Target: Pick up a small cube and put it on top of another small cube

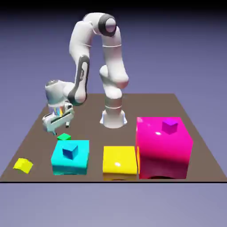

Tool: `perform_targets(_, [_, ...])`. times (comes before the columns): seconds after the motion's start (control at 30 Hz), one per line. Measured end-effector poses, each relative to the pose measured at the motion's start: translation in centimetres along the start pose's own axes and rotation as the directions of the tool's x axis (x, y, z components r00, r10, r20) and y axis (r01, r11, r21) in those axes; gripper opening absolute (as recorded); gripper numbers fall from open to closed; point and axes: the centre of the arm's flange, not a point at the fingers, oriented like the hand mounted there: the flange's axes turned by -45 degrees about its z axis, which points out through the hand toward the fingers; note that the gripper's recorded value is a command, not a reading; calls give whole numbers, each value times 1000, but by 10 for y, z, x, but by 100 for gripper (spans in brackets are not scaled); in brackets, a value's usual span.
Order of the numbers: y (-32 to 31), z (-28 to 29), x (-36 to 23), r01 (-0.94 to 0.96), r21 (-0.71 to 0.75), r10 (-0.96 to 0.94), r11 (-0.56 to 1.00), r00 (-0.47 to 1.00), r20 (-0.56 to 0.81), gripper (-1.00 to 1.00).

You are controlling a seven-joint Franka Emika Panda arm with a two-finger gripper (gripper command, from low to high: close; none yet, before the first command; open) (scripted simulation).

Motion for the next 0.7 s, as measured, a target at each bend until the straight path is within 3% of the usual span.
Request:
perform_targets(0.23, [0, 67, 2, -4, 0, 4, 1000, 1000, 0, 0])
perform_targets(0.27, [0, 70, 2, -4, 0, 4, 1000, 1000, 0, -100])
perform_targets(0.63, [0, 0, 1, -4, 1, 4, 1000, 1000, 0, -100])
perform_targets(0.7, [-20, -17, -18, 98, 25, -98, 995, 995, -7, -100])
